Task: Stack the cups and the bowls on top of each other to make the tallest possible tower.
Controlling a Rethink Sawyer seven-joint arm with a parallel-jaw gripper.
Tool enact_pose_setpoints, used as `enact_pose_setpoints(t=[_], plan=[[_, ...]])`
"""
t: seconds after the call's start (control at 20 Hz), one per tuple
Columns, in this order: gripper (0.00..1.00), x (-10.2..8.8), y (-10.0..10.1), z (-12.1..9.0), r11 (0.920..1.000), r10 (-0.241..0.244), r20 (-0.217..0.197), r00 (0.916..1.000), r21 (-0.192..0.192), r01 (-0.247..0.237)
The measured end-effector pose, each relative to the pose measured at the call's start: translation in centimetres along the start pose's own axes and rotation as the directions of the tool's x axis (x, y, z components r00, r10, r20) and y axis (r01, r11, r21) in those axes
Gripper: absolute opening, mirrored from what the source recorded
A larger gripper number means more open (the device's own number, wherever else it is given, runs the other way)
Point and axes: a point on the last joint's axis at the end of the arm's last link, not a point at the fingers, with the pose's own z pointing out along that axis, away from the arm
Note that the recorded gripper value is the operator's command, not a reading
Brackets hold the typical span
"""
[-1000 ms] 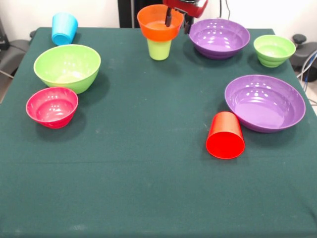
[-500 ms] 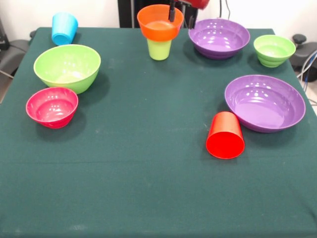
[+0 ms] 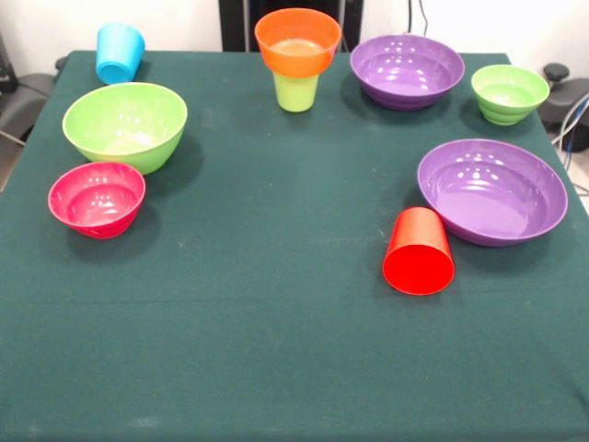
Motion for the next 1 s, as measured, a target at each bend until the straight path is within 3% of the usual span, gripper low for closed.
enact_pose_setpoints(t=[0.1,0.3,0.85,1.0], plan=[[1.00,-0.6,-0.7,-2.0,0.9998,0.017,0.011,0.9998,-0.011,-0.017],[1.00,-1.4,-1.8,-3.4,0.9989,0.042,0.005,0.9991,-0.018,-0.042],[1.00,-7.0,-7.7,-3.6,0.9898,0.137,-0.064,0.9885,-0.030,-0.139],[1.00,-8.2,-8.8,-3.5,0.9889,0.143,-0.075,0.9868,-0.030,-0.146]])
